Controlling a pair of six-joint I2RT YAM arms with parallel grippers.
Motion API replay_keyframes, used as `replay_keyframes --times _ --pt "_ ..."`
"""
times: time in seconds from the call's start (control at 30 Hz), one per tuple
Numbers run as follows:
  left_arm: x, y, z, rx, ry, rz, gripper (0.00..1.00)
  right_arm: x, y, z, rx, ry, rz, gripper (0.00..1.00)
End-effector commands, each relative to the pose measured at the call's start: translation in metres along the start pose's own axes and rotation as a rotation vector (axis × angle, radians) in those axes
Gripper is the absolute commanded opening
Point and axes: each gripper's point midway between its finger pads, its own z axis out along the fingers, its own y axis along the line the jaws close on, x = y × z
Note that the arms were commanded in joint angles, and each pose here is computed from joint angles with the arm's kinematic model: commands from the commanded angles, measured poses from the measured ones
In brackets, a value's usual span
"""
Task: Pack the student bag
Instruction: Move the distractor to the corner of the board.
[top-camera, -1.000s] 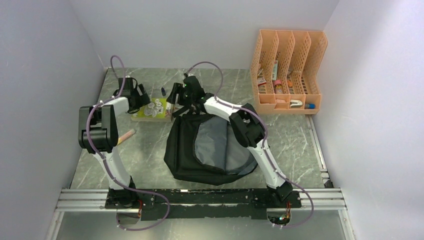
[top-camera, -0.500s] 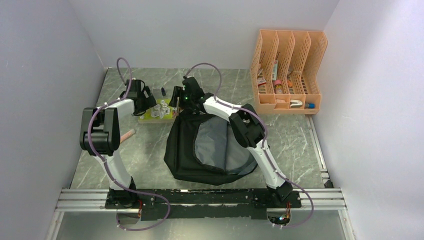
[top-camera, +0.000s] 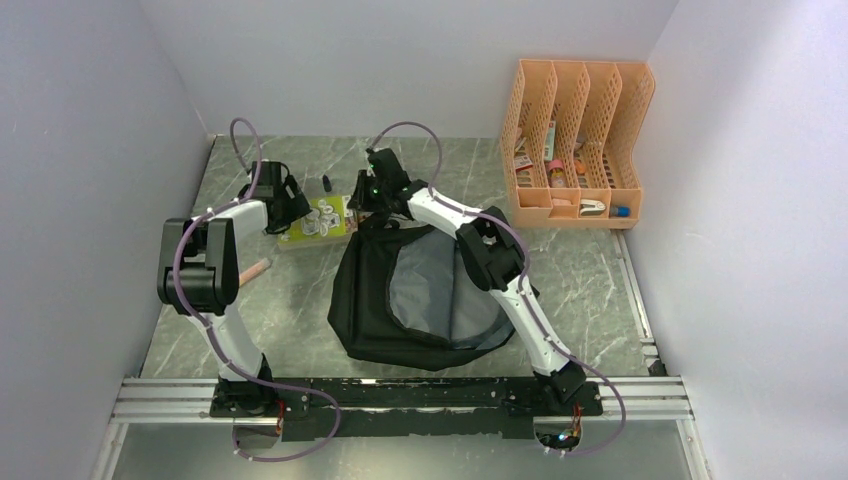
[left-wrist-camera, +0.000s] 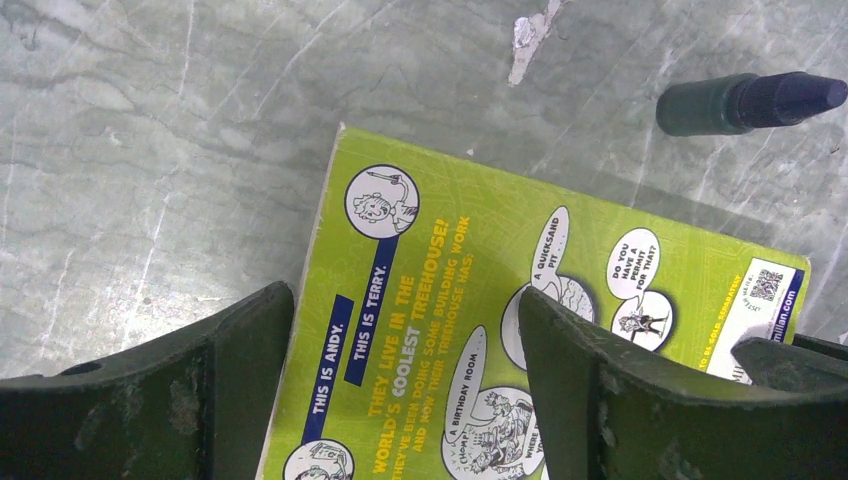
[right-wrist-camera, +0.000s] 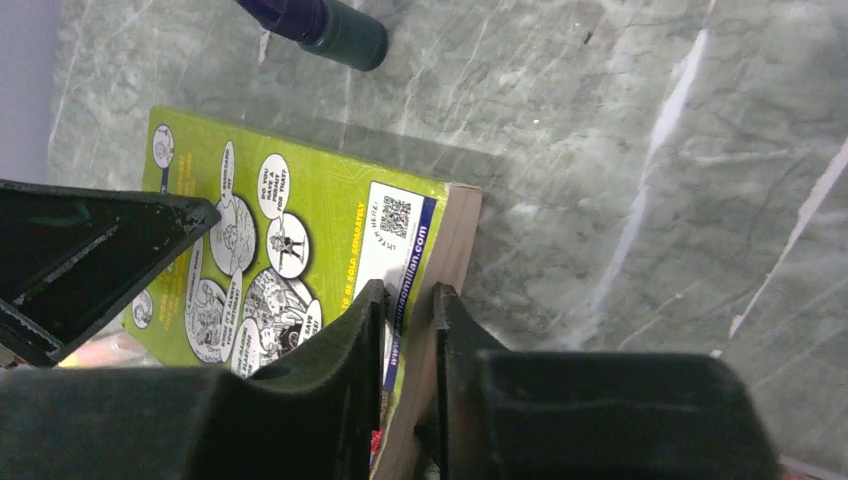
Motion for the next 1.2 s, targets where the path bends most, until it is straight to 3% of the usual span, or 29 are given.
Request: replay_keyframes --times 0.0,0.07,0.37,0.5,0.7,0.93,1.03,1.17 --pt "0.061 0.011 -0.007 -0.018 0.197 0.042 0.84 0.020 0.017 0.003 -0.094 0.001 -0.081 0.10" --pt "0.058 0.009 -0.009 -0.011 0.194 0.047 0.84 0.013 0.026 -0.001 -0.142 -0.034 -0.113 0.00" --pt "0.021 0.022 -0.027 -0.051 0.124 0.017 0.97 -0.003 0.049 -0.014 -0.266 -0.123 -0.239 0.00" --pt "-0.005 0.035 -0.035 -0.058 0.079 -0.015 0.97 -0.004 0.054 -0.027 -0.316 -0.196 -0.296 0.00" --pt "-0.035 0.026 -0.045 -0.009 0.034 0.086 0.97 -0.003 0.050 -0.037 -0.330 -0.270 -0.380 0.00" --pt "-0.057 -0.036 -0.052 0.352 -0.033 0.282 0.95 -0.003 0.048 -0.041 -0.344 -0.302 -0.423 0.00" --pt "-0.050 -0.063 -0.050 0.536 0.012 0.397 0.97 -0.001 0.048 -0.040 -0.350 -0.296 -0.424 0.00" --pt "-0.046 -0.077 -0.041 0.652 0.049 0.524 0.97 0.000 0.049 -0.040 -0.365 -0.298 -0.423 0.00"
